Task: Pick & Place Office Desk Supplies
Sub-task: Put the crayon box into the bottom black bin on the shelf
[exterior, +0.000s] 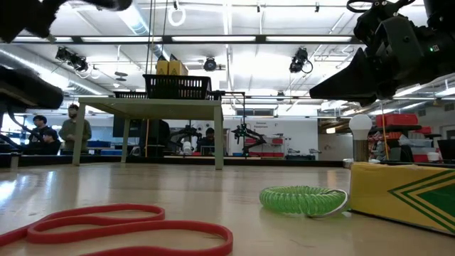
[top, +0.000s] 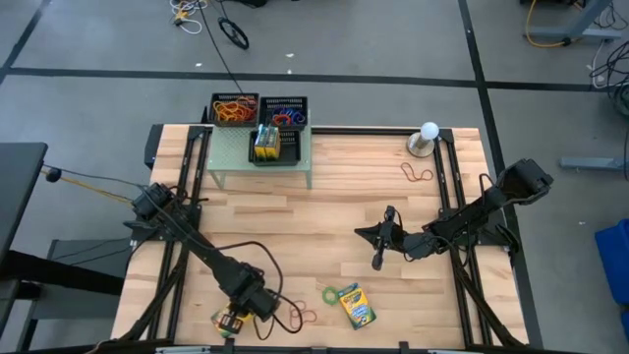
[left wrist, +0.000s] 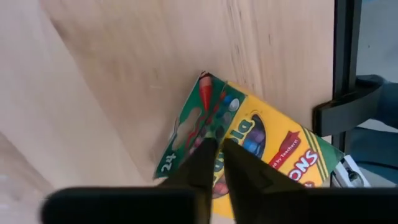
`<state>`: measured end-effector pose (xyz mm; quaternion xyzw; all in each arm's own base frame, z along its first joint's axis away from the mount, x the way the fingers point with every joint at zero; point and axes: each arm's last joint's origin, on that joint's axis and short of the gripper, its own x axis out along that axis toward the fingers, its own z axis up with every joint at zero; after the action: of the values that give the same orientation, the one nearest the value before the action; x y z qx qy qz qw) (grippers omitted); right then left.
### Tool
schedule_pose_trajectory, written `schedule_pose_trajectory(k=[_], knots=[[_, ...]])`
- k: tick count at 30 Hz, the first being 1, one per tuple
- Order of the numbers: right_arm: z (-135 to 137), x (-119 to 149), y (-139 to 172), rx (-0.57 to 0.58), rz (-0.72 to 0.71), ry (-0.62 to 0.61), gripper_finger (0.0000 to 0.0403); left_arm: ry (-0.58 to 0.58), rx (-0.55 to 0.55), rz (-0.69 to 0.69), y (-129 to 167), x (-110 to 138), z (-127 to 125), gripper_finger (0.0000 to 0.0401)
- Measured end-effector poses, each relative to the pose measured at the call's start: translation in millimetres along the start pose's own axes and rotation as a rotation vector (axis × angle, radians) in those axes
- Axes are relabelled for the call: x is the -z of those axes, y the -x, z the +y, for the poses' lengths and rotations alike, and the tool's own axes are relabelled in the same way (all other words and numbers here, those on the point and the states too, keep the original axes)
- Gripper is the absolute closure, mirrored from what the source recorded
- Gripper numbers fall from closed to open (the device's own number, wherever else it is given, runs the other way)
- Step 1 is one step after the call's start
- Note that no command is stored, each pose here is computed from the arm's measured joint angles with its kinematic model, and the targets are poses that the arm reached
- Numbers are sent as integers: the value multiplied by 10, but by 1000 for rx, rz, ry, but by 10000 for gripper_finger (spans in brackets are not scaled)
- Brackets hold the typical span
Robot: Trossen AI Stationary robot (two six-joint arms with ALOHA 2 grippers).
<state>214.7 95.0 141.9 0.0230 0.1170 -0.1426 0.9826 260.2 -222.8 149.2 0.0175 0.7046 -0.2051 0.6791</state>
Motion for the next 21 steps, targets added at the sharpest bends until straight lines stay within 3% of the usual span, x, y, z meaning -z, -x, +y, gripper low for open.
schedule_pose_trajectory(k=[3,12,16,21], knots=[[0,0,0,0,0,0,391,2,-12,-2,54,-25,-20,393],[0,-1,0,0,-1,-1,391,98,-152,-102,379,-151,3,397],[1,-4,0,-1,-4,-4,391,266,-270,-234,528,-174,84,398],[1,-4,0,-1,-4,-4,391,599,-422,-435,601,-201,177,398]])
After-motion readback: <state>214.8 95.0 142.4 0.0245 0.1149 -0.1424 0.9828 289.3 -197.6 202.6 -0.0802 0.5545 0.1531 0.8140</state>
